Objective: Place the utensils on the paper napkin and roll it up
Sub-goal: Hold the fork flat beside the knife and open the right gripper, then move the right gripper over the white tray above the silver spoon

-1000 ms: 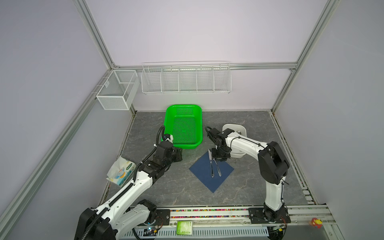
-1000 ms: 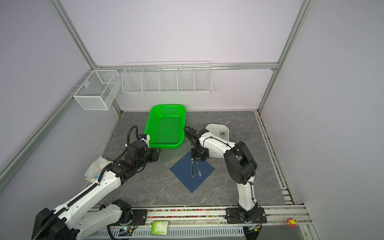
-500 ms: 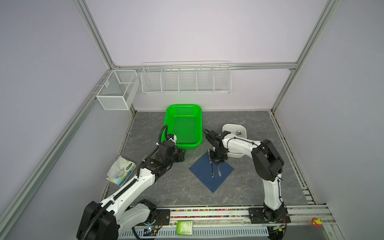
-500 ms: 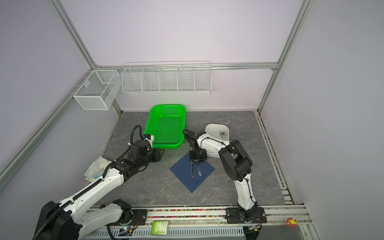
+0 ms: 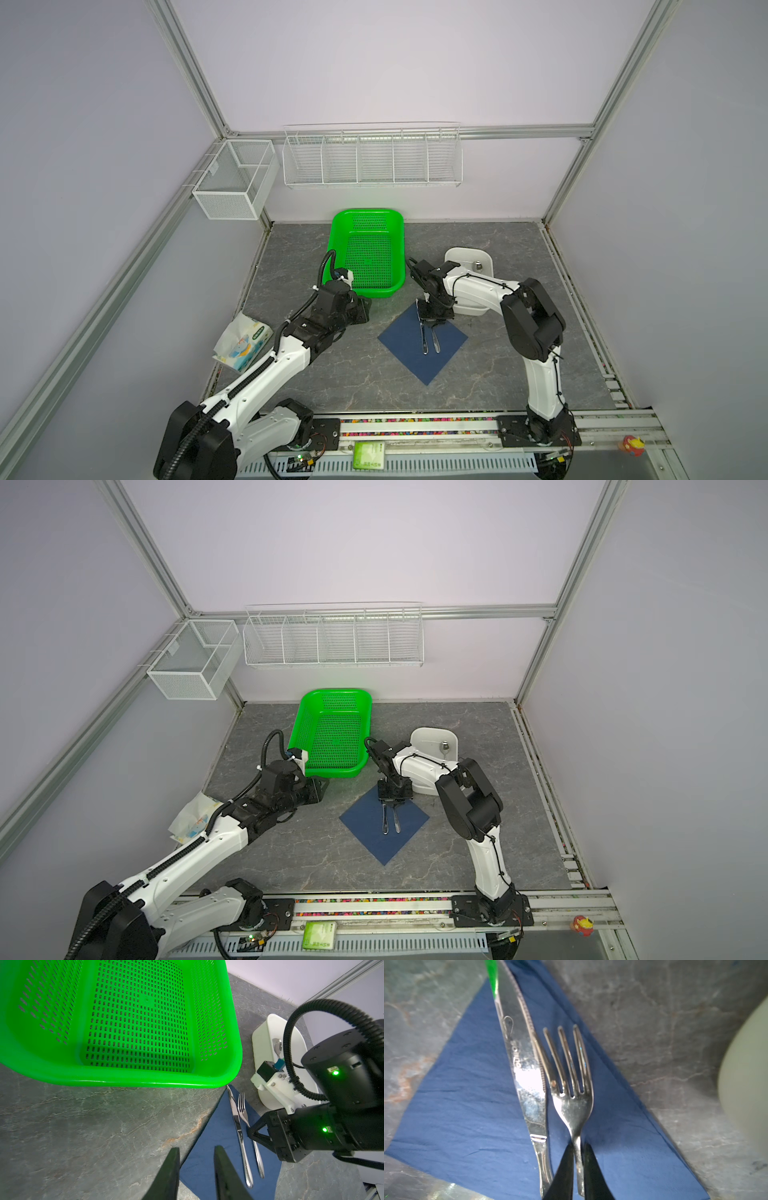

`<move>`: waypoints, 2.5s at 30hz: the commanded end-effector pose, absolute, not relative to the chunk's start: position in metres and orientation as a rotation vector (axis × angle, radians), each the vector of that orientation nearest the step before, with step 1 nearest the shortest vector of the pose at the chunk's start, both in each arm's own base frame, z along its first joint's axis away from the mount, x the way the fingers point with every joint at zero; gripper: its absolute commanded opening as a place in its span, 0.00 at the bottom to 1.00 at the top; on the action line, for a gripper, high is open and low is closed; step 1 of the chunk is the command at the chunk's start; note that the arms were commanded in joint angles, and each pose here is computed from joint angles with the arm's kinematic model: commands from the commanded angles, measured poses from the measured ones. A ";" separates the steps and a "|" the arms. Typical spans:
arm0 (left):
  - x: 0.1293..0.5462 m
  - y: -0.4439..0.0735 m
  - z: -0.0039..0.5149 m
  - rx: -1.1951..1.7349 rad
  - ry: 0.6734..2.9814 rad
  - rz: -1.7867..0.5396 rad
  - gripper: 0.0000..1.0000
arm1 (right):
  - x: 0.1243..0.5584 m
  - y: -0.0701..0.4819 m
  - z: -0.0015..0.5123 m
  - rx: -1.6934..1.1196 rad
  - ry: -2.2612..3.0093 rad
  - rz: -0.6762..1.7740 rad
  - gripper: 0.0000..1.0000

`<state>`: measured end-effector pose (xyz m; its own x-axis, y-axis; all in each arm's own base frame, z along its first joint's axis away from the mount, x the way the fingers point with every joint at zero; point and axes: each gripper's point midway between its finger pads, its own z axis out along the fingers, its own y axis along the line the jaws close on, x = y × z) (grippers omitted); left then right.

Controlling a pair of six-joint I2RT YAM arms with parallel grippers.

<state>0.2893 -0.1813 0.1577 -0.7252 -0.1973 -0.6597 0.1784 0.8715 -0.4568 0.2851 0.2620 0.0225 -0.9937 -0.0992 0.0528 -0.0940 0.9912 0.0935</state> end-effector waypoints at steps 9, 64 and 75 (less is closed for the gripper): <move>0.294 -0.178 0.170 -0.020 2.253 -0.631 0.30 | 0.293 0.274 0.026 0.058 -3.091 -0.196 0.14; 0.303 -0.340 0.169 0.534 2.385 -1.101 0.59 | 0.454 0.080 0.044 -0.200 -3.224 0.257 0.30; 0.310 -0.339 0.164 0.517 2.402 -1.056 0.59 | 0.455 0.086 0.014 -0.198 -3.161 0.182 0.26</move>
